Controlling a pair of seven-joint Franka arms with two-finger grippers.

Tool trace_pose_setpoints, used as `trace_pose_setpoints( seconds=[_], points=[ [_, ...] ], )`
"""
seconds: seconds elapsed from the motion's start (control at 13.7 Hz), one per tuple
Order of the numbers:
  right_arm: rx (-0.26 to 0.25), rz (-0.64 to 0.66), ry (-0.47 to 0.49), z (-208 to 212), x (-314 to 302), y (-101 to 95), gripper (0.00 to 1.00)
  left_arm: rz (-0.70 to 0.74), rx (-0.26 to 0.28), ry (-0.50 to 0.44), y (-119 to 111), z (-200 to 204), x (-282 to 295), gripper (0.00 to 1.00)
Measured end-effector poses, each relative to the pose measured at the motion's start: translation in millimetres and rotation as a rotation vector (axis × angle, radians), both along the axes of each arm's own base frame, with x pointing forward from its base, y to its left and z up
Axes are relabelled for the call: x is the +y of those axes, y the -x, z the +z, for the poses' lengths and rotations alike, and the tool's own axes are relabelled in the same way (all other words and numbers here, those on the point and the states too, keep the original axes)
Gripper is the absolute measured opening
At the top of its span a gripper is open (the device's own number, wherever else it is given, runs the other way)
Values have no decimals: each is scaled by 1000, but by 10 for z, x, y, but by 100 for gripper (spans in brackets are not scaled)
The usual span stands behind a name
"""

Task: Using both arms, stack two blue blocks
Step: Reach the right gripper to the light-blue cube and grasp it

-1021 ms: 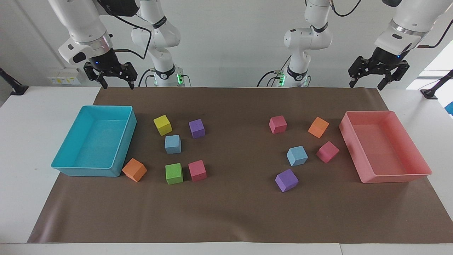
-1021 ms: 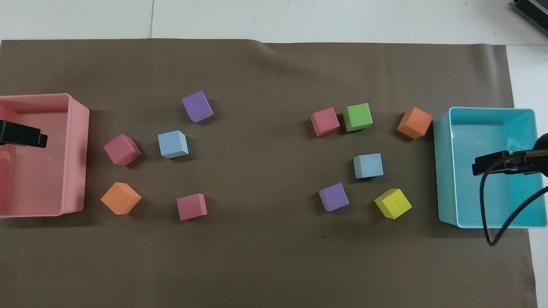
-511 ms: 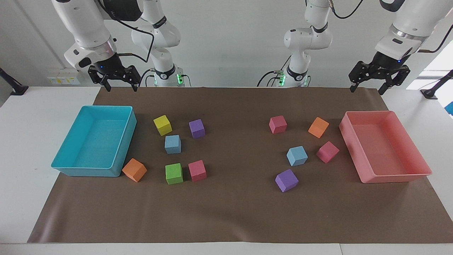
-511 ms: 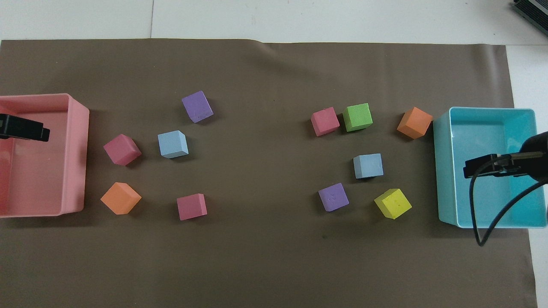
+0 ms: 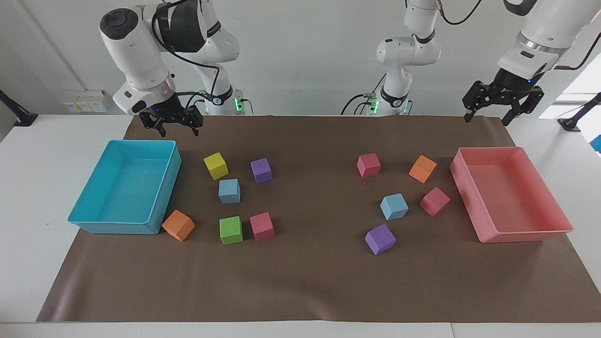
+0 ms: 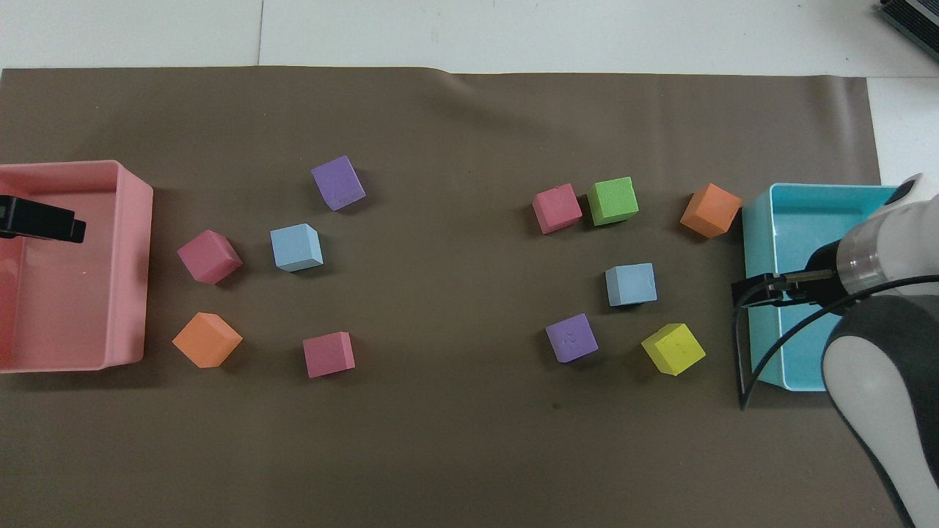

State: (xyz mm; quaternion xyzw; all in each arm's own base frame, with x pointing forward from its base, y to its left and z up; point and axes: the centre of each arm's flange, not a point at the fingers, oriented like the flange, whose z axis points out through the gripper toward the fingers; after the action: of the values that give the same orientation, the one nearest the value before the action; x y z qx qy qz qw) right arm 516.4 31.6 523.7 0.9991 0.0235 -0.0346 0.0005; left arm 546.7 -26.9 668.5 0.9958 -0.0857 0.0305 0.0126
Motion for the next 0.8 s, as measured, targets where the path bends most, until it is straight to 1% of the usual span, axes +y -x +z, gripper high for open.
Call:
trace_pose_setpoints(
  seconds=[0.29,0.58,0.8],
  points=[
    [-19,76,-2,-606,351,-106,100,-5,-1,0,-1,1,2,100],
    [-58,130,-7,-1272,666,-241,100,-7,-1,0,-1,1,3,100],
    [-59,163,-7,-1756,796,-349,100,-8,-1,0,-1,1,4,100]
  ],
)
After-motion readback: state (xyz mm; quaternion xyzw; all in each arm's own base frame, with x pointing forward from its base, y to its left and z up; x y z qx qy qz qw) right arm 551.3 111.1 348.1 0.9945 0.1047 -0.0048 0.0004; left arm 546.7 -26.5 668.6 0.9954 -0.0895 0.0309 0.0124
